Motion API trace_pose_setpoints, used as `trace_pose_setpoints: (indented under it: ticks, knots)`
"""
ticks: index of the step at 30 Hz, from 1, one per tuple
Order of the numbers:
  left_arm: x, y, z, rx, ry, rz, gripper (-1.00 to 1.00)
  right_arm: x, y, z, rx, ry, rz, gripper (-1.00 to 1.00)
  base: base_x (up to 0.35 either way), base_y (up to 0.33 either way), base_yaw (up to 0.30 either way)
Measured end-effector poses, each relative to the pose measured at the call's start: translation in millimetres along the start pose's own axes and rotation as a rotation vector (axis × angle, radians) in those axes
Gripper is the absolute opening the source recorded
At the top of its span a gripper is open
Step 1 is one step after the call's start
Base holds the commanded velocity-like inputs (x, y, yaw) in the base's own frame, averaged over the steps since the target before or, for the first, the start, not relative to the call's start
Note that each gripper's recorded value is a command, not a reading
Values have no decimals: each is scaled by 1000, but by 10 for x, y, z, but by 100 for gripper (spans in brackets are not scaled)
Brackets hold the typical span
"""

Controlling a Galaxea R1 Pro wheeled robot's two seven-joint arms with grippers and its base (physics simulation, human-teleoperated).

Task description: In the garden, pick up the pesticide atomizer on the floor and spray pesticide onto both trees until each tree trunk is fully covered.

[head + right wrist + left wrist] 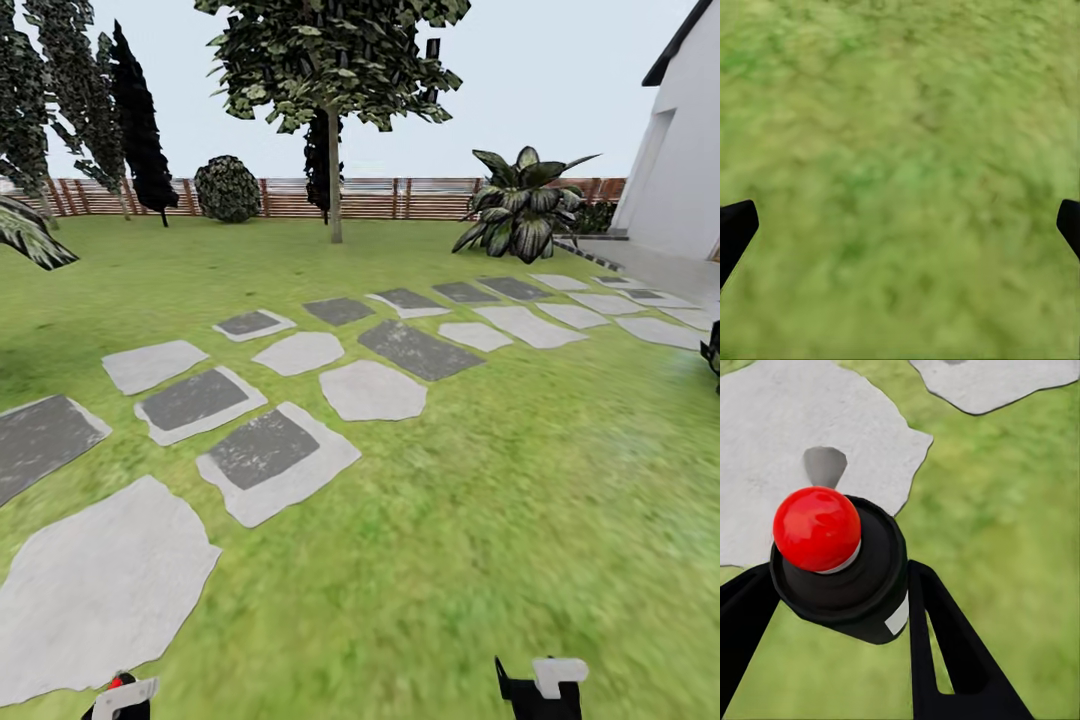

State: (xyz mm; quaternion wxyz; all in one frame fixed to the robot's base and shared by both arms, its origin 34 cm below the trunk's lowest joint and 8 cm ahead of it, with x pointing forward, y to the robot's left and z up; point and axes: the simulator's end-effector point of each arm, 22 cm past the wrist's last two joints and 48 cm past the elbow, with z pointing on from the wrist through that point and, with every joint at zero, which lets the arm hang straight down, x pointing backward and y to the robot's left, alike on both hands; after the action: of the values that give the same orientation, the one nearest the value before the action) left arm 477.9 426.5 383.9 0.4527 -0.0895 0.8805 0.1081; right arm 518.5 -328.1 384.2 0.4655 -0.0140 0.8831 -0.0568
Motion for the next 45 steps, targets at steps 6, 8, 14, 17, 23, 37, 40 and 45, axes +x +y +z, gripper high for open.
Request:
trace_pose_setpoints:
  ticks: [6,8,14,17,23,37,40,45]
  knots:
    - [23,-2,0,1,5,2,-100,23,23,1,-3,5,1,100,338,0,48]
    - [29,0,1,0,6,2,-100,34,26,0,-3,7,1,100,338,0,67]
    - [42,0,2,0,9,3,-100,50,28,1,-4,10,1,100,338,0,38]
    - [44,0,2,0,9,3,-100,49,28,2,-4,10,1,100,338,0,5]
    - [40,-3,2,2,8,3,-100,42,23,5,-3,8,0,100,338,0,1]
    - [98,6,2,-1,20,6,-100,113,34,2,-5,23,-1,100,338,0,0]
    - [114,7,2,-2,24,7,-100,131,36,2,-6,27,-2,100,338,0,0]
    - [122,7,2,-2,26,8,-100,138,31,2,-5,28,-3,100,338,0,0]
